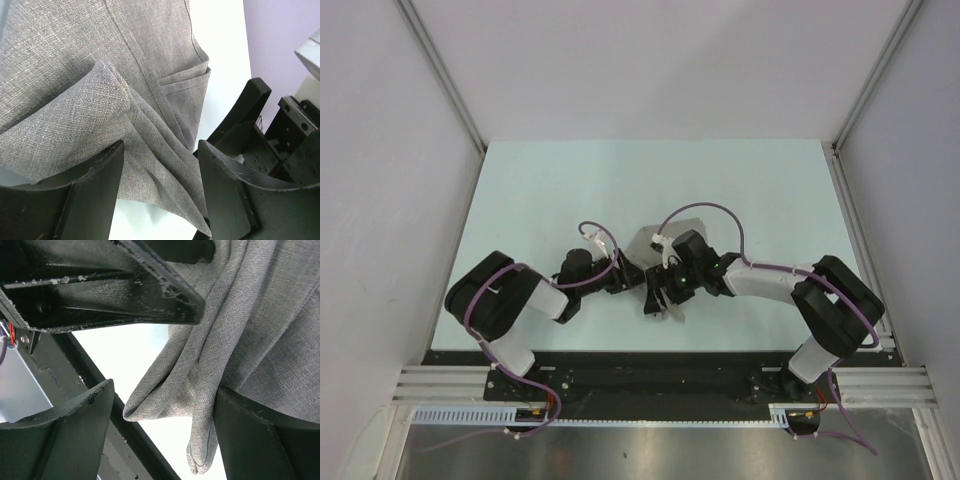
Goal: Fold the napkin, place the utensils inside, and roll it up
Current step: Roll the napkin with the utensil
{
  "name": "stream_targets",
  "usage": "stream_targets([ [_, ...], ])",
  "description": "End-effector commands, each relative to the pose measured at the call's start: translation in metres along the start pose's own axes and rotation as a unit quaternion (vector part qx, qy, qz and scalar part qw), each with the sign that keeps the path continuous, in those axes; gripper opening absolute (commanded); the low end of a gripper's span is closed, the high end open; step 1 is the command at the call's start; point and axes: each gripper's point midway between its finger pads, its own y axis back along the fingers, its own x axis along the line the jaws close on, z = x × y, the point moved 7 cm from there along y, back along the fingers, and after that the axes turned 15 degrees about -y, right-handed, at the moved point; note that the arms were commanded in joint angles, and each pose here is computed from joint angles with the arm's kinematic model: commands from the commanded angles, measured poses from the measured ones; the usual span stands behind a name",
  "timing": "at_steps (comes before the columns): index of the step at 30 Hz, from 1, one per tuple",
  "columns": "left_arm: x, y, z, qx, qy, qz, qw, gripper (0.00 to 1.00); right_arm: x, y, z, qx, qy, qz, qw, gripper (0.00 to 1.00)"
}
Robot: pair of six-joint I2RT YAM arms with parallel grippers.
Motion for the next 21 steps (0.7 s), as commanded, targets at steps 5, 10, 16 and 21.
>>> stream_targets([
  [5,0.014,0.003,-0.007,0.012,0.003,0.055,0.998,0.67,0.021,-0.013,0.002,-0.012,0.032,-0.001,0.999,0.81],
  [10,0.011,0.0,-0.002,0.0,0.013,0.045,0.999,0.66,0.033,-0.017,0.0,-0.018,0.059,-0.012,0.998,0.81],
  [16,-0.004,0.005,0.012,-0.023,0.017,0.017,0.999,0.66,0.03,-0.016,-0.003,-0.025,0.057,-0.023,0.998,0.82],
  [21,0.001,-0.003,0.016,-0.022,0.009,0.031,0.999,0.66,0.03,-0.015,-0.005,-0.036,0.05,-0.023,0.998,0.9],
])
